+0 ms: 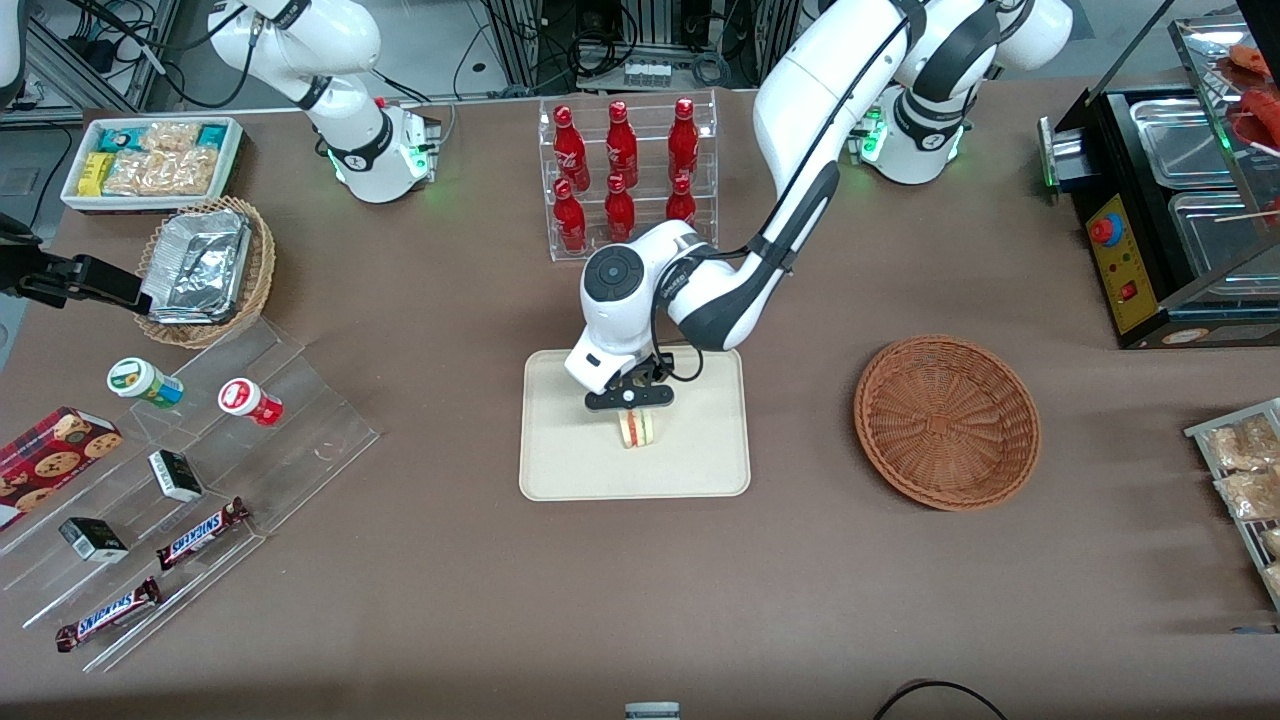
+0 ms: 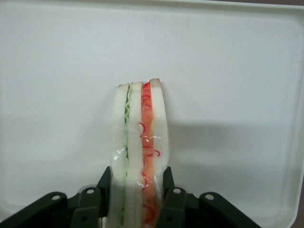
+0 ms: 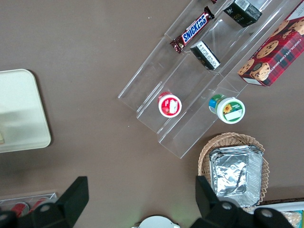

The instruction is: Place sandwich from basket to tray

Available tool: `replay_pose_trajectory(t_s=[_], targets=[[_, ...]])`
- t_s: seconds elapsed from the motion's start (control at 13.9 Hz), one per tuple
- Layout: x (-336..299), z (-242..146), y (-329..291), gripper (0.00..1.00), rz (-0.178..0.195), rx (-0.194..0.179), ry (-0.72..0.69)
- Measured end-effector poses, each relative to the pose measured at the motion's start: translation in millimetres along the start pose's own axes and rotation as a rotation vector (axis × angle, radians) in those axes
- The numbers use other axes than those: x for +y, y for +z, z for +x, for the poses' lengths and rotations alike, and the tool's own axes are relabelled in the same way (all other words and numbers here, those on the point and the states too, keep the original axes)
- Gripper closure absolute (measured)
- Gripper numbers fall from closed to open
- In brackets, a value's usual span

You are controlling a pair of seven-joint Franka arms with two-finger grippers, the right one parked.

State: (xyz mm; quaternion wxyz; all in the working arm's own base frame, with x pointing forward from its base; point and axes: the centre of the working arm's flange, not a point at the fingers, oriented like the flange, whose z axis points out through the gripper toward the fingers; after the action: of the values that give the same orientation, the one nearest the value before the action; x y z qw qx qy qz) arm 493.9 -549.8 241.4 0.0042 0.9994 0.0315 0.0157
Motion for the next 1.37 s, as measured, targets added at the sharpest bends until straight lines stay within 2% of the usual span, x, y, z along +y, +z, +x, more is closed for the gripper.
replay_pose_trajectory(t_s=[0.22,0.36,0.43,0.72,1.01,1.37], targets=[[2.2,3.1,-6.7,0.25,-0.011,0.010,0.016],[4.2,9.7,-21.8,0.05,-0.030,0.029,0.010],[3.3,15.5,-37.0,0.00,-0.041,0.044,0.003],[-35.1,45.3,-129.1,0.00,-0.011,0.051,-0.070],[-108.9,75.3,-218.2,0.00,0.036,0.028,-0.165],[-210.9,99.5,-274.5,0.00,0.057,-0.041,-0.116]])
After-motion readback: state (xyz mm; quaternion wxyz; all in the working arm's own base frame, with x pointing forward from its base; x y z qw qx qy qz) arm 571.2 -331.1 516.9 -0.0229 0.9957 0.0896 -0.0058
